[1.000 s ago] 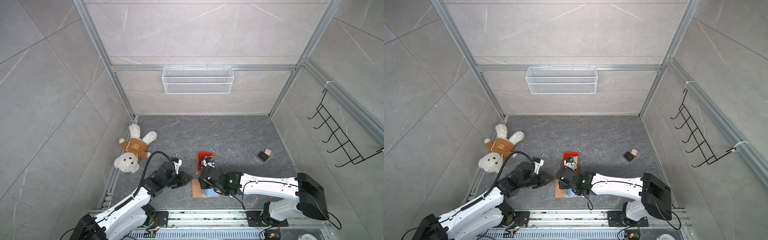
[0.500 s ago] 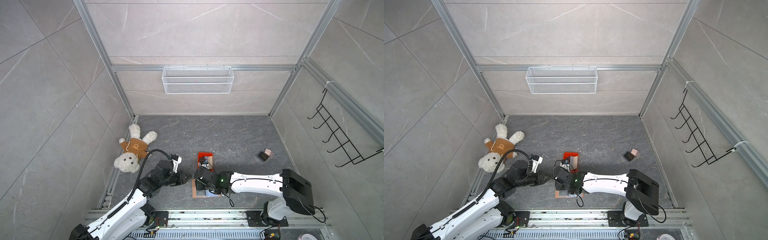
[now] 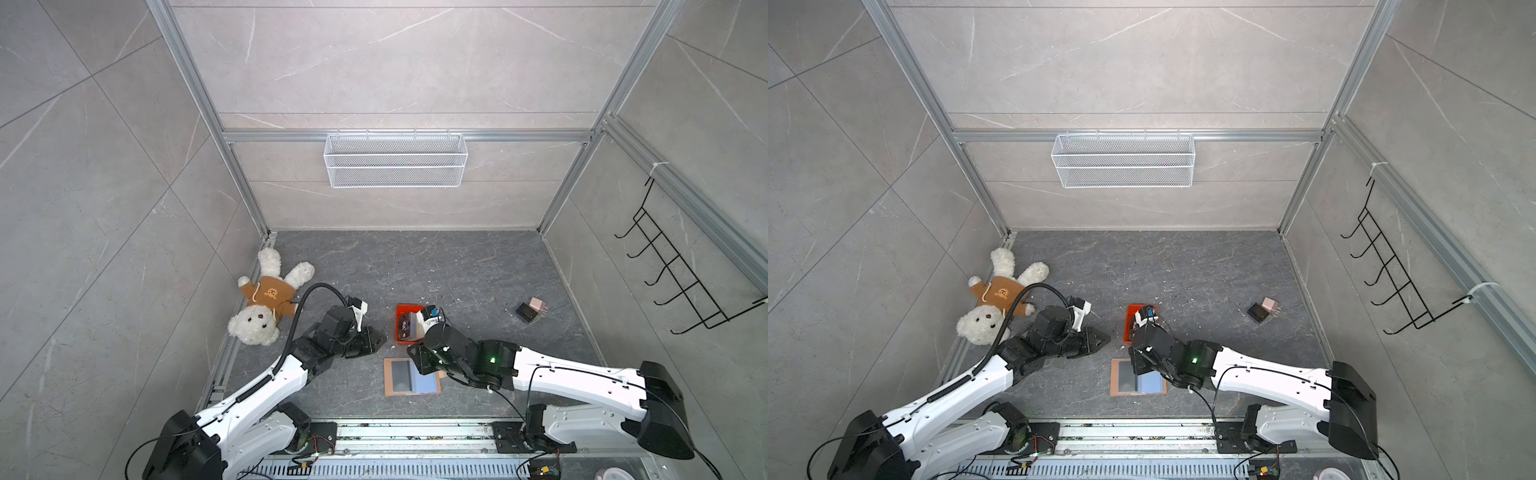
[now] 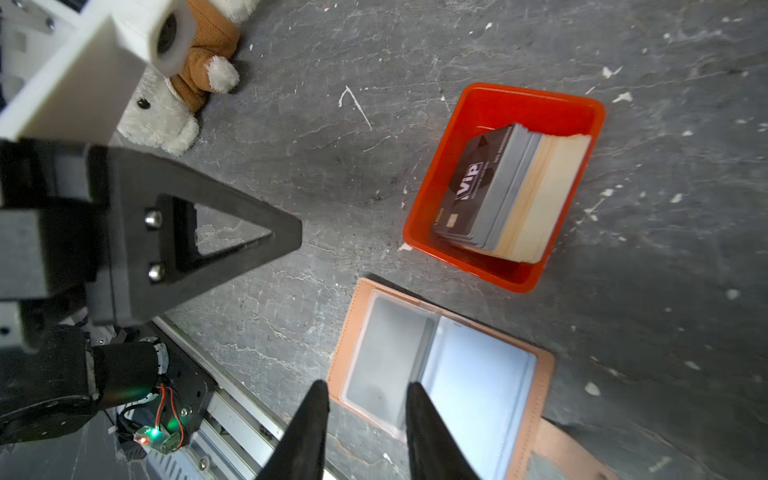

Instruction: Put the credit cards into the card holder

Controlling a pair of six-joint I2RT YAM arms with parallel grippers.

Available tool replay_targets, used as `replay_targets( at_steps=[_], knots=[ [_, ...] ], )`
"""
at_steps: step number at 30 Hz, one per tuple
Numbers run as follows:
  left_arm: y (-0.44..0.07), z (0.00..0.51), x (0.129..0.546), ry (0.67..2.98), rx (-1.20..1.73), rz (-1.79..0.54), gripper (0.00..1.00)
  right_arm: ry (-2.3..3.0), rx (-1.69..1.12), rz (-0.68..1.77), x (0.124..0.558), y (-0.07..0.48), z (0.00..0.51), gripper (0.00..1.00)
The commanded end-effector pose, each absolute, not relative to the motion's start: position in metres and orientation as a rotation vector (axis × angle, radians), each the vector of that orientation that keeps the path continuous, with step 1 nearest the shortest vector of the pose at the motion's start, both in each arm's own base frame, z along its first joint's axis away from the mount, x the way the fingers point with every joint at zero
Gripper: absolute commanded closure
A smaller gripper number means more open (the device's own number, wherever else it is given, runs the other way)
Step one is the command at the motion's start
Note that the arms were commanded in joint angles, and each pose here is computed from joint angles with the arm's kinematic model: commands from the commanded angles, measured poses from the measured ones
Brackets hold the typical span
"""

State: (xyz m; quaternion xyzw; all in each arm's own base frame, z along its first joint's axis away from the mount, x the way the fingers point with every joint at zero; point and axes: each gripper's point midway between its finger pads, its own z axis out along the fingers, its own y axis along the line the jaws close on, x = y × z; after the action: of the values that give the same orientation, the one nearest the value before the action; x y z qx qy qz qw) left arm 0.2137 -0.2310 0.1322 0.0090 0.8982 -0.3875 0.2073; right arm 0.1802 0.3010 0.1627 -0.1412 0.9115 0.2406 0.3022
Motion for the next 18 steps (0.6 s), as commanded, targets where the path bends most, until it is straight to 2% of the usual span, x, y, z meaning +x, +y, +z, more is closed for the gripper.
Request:
replay_targets(
  at_steps=[1,10,18],
  knots=[
    [-0.239,0.148,0.235,2.413,0.069,-1.059,0.78,2.395,-0.423,0.479,0.186,0.272,0.163,0.61],
    [-0.256,0.162,0.254,2.393,0.152,-1.052,0.77,2.358,-0.306,0.460,0.212,0.261,0.163,0.51],
    [-0.280,0.158,0.260,2.412,0.298,-1.110,0.76,2.385,-0.150,0.454,0.246,0.259,0.150,0.46]
  ],
)
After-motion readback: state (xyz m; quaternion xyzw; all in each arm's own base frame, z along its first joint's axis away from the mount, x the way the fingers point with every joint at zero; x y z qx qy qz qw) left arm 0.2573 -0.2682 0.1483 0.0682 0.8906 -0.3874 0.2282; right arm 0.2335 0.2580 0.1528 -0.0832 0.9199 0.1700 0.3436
